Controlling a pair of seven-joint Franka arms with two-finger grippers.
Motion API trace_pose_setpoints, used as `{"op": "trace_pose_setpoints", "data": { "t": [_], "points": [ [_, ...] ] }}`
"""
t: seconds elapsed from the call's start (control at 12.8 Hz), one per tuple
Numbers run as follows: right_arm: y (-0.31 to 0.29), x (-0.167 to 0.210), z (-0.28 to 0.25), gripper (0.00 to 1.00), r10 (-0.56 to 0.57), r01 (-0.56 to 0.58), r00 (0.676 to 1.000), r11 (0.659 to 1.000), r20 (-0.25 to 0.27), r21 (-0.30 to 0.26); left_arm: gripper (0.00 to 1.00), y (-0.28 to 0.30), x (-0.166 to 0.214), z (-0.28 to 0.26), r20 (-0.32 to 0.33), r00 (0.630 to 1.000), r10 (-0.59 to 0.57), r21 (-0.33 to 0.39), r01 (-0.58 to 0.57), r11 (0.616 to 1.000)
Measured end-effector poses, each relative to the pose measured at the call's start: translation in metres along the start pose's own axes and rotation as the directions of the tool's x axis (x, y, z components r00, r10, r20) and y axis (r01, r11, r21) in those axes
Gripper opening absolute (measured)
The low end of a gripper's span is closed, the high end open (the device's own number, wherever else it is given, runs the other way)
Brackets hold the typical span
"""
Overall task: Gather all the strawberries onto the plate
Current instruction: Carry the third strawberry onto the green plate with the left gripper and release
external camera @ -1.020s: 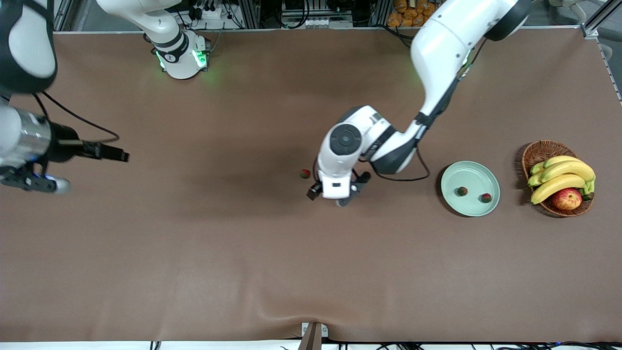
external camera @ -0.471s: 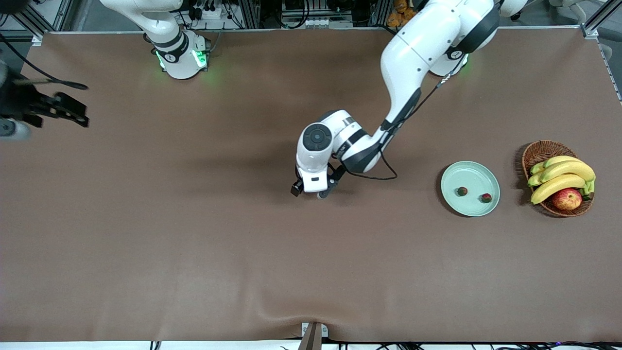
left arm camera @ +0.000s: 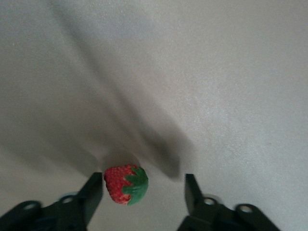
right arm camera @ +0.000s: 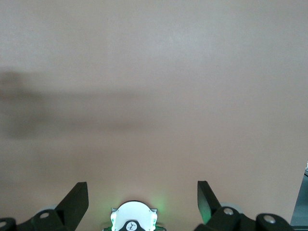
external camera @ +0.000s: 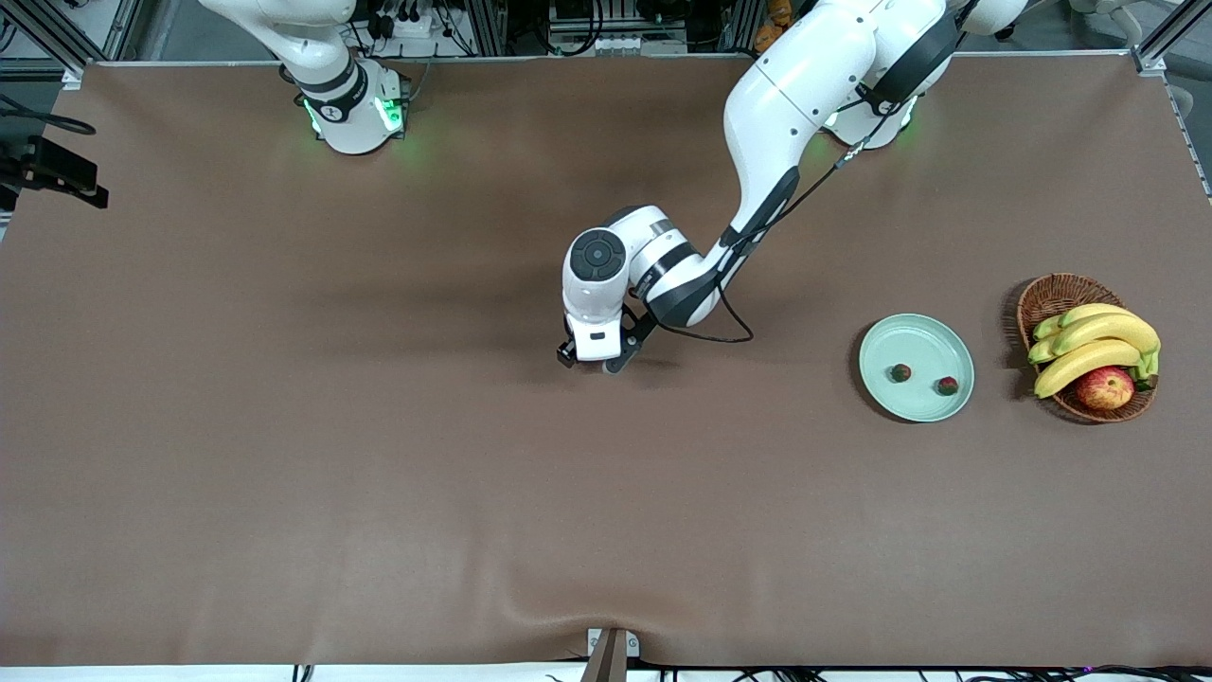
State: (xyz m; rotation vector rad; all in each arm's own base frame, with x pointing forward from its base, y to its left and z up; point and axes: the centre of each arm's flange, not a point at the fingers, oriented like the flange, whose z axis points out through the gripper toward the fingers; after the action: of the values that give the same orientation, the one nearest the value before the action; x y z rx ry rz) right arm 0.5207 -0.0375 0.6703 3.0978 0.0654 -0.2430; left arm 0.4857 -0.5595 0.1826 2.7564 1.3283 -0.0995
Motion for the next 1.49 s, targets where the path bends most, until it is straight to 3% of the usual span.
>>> {"op": "trace_pose_setpoints", "data": {
  "t": [0.16, 0.31, 0.55, 0.63, 0.71, 0.78, 1.1, 1.25, 1.49],
  "points": [
    [-0.006, -0.005, 0.002, 1.0, -0.01, 0.01, 0.999, 1.0, 0.036, 0.004, 0.71, 0.0, 0.001, 0.0, -0.001, 1.0, 0.011, 0.002, -0.011, 1.0],
    [-0.017, -0.005, 0.004, 1.0, -0.025, 0.025, 0.998, 1.0, 0.054, 0.011, 0.52, -0.002, 0.001, 0.0, -0.006, 1.0, 0.021, 0.02, -0.021, 1.0],
    [-0.029, -0.004, 0.006, 1.0, -0.003, -0.001, 0.998, 0.998, 0.062, 0.068, 0.48, -0.005, 0.001, 0.003, -0.012, 1.0, 0.023, 0.045, -0.023, 0.999],
    [-0.029, -0.004, 0.006, 1.0, 0.0, -0.005, 0.998, 0.997, 0.062, 0.071, 0.48, -0.005, 0.002, 0.004, -0.014, 1.0, 0.024, 0.051, -0.023, 0.998],
    [-0.029, -0.004, 0.006, 1.0, 0.002, -0.006, 0.998, 0.997, 0.063, 0.071, 0.4, -0.005, 0.002, 0.003, -0.014, 1.0, 0.025, 0.053, -0.024, 0.998],
    [-0.028, -0.003, 0.006, 1.0, 0.003, -0.007, 0.998, 0.997, 0.063, 0.072, 0.38, -0.005, 0.001, 0.002, -0.015, 1.0, 0.028, 0.053, -0.027, 0.998],
    [-0.017, -0.003, 0.007, 1.0, 0.026, -0.031, 0.998, 0.997, 0.062, 0.074, 0.38, 0.003, 0.012, -0.021, -0.029, 0.999, 0.033, 0.052, -0.031, 0.998],
    [-0.008, -0.003, 0.009, 1.0, 0.043, -0.048, 0.997, 0.996, 0.064, 0.076, 0.38, 0.008, 0.043, -0.068, -0.057, 0.996, 0.063, 0.095, -0.057, 0.994],
    [-0.013, -0.002, 0.008, 1.0, 0.034, -0.039, 0.998, 0.997, 0.061, 0.072, 0.38, -0.009, 0.128, -0.146, -0.062, 0.979, 0.193, 0.238, -0.174, 0.956]
  ]
}}
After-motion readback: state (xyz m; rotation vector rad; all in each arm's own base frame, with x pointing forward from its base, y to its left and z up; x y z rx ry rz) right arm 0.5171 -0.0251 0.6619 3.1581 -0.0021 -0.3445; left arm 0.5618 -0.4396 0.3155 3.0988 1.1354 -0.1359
